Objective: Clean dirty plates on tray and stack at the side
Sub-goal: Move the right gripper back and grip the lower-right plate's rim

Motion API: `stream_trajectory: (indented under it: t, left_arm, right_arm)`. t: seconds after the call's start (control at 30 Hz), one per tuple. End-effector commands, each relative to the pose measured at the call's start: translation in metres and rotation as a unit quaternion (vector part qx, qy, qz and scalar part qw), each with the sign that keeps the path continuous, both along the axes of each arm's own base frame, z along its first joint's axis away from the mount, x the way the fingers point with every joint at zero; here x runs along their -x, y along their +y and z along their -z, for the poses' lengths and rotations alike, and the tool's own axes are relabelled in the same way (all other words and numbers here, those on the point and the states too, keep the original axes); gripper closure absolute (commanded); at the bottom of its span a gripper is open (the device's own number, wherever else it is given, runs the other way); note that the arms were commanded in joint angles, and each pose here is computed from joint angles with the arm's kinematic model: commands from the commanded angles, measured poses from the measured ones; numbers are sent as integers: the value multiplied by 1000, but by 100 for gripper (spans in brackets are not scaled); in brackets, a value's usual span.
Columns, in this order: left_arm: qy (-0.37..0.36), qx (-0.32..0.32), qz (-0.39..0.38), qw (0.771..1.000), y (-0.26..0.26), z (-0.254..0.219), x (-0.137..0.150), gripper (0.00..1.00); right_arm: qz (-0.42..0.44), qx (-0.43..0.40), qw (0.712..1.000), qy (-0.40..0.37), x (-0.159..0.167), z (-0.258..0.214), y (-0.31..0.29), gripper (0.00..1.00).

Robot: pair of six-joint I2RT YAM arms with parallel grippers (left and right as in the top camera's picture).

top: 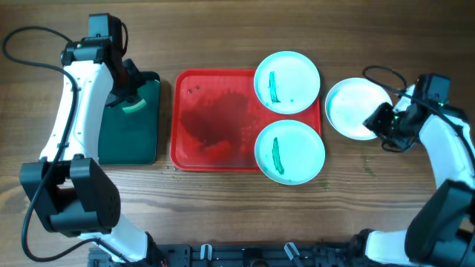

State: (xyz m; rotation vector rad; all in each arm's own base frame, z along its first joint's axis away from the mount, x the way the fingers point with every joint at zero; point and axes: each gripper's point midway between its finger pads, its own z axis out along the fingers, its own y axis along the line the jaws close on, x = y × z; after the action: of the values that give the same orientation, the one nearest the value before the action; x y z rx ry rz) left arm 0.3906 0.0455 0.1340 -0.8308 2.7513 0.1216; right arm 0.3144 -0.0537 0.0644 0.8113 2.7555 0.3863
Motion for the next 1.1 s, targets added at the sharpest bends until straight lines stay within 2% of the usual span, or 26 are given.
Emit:
stream_trajectory:
  t: [0.0,0.17,0.3,0.53,0.63,0.7,0.93,1.07]
  left_arm:
    - [4,3,-3,1000,0,4,0,96]
    - [4,3,-3,1000,0,4,0,96]
    - [4,3,-3,1000,0,4,0,96]
    - [4,3,-3,1000,0,4,0,96]
    - [4,3,-3,1000,0,4,0,96]
    - [4,3,-3,1000,0,4,1,96]
    - [4,3,-3,1000,0,4,1,96]
    - [4,3,-3,1000,0,4,1,96]
  right_arm:
    - [-91,-37,995,-12,5,-20,51,54]
    - [-162,-31,985,42,33,6,93,55]
    - [-183,-28,980,68,48,26,107,66]
    - [-194,-27,977,80,67,51,118,73]
    - [-191,-26,978,81,70,56,117,80]
    - [-191,-27,978,82,70,56,117,95]
    - [-191,-31,976,98,74,37,118,96]
    - [-192,-32,980,25,42,-14,144,96]
